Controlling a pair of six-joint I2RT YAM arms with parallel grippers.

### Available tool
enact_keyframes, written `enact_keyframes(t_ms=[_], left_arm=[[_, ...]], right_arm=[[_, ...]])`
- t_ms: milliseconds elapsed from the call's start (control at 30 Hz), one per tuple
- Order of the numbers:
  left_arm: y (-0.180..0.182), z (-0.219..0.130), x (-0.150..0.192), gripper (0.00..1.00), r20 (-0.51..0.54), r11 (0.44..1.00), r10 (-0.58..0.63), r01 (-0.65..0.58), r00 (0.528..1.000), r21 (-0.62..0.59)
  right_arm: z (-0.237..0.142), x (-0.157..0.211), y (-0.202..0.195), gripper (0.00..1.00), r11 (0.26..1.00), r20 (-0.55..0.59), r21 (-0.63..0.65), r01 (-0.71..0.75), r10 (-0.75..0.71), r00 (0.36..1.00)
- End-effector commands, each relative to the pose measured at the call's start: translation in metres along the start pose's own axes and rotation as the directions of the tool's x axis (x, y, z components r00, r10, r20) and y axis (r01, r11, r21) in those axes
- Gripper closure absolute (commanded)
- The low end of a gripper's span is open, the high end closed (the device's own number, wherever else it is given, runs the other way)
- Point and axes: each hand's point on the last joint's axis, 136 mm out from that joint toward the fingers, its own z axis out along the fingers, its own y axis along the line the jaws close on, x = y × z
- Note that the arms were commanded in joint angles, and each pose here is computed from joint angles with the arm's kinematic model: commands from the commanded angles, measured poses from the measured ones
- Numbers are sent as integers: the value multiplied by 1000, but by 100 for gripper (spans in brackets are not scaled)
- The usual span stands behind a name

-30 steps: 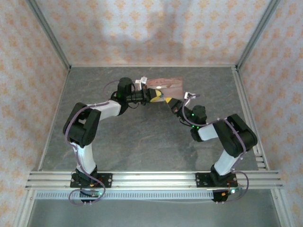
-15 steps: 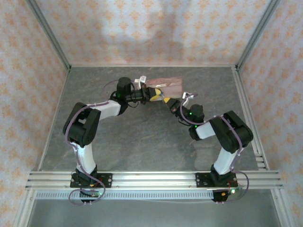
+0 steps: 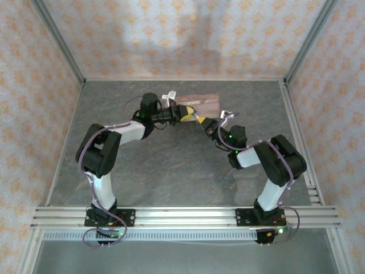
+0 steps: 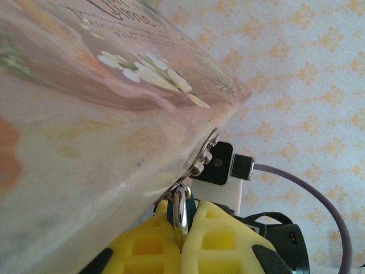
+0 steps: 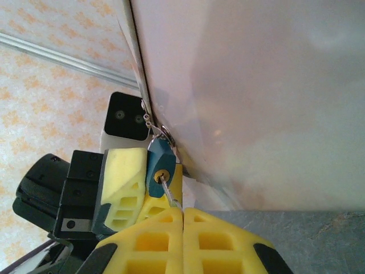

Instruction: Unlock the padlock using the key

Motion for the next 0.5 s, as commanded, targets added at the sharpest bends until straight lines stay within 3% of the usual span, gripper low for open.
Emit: enact_keyframes(t_ms=[0, 467], left_arm=[[-19, 3, 15, 100, -76, 997, 68, -64, 995, 52], [-20, 3, 17, 100, -86, 996, 77, -72, 993, 54]], right_arm=[[2, -12, 36, 100, 994, 13, -111, 21, -20, 1000], [15, -12, 25, 100, 991, -50, -107, -85, 80, 996]])
